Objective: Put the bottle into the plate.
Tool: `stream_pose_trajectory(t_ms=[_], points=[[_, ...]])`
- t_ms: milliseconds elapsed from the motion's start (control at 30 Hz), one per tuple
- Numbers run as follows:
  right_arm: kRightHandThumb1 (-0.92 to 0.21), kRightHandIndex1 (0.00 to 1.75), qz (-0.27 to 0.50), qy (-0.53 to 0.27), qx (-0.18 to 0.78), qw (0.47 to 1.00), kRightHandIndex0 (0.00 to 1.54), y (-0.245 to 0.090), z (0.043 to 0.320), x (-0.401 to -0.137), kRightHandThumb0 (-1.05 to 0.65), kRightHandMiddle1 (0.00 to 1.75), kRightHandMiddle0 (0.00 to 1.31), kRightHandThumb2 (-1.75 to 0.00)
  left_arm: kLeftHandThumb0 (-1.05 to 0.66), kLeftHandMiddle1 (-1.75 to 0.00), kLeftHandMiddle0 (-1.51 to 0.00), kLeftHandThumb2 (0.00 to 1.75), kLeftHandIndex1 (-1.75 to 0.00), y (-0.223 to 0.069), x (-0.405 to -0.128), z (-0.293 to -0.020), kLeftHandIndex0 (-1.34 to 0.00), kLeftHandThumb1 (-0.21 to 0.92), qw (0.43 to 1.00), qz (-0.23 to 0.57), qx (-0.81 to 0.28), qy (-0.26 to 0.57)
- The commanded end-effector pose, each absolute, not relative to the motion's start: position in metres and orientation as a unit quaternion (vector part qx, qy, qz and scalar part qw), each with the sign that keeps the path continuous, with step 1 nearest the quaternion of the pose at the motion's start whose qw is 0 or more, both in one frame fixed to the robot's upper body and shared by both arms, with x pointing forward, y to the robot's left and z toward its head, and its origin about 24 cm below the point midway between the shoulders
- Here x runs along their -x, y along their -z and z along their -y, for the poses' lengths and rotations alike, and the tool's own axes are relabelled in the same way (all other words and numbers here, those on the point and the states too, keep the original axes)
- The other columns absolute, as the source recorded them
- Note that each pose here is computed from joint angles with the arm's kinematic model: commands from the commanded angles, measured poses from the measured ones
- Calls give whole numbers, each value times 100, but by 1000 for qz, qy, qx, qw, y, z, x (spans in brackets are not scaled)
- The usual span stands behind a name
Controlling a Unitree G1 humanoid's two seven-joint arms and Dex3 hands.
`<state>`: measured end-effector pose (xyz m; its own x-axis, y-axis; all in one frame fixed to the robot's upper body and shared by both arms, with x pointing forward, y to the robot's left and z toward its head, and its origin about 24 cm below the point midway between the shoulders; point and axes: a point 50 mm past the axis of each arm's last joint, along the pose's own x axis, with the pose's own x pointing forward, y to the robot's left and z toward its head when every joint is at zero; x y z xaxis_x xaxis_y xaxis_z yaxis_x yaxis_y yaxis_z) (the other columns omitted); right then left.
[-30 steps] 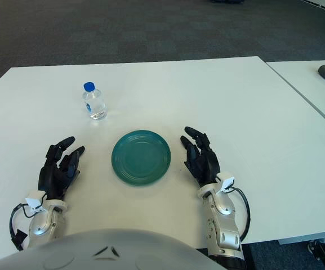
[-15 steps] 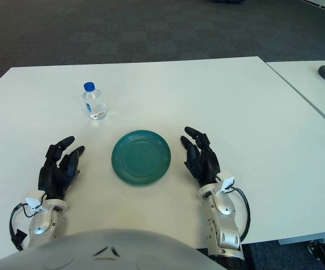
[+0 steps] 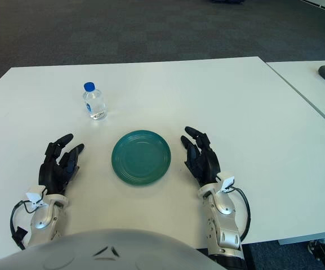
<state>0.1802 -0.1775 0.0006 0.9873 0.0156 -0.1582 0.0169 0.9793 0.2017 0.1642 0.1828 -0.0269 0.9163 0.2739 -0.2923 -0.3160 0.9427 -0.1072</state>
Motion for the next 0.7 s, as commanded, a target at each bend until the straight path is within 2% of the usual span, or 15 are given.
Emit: stream_pose_trajectory(t_ms=[0, 133, 300, 400, 667], points=[[-92, 34, -195, 27, -114, 974, 51, 39, 182, -155, -63, 87, 3, -62, -64, -46, -43, 42, -98, 49, -160, -187, -15, 92, 964, -202, 65, -160], [-92, 34, -198, 29, -112, 973, 50, 40, 182, -155, -62, 87, 4, -63, -70, -31, -36, 49, -91, 51, -167, -185, -4, 92, 962, -216, 18, -166], [-92, 33, -201, 32, -111, 973, 49, 41, 183, -156, -62, 88, 4, -64, -78, -9, -25, 53, -61, 50, -176, -181, 0, 92, 962, -219, -13, -162], [-92, 33, -199, 34, -112, 973, 49, 42, 184, -156, -62, 88, 4, -64, -80, -5, -21, 55, -51, 49, -179, -179, 0, 92, 964, -214, -26, -156], [-92, 35, -190, 36, -106, 975, 51, 43, 185, -156, -64, 88, 5, -64, -93, 0, -3, 67, -8, 45, -189, -178, 0, 92, 962, -226, -65, -138]])
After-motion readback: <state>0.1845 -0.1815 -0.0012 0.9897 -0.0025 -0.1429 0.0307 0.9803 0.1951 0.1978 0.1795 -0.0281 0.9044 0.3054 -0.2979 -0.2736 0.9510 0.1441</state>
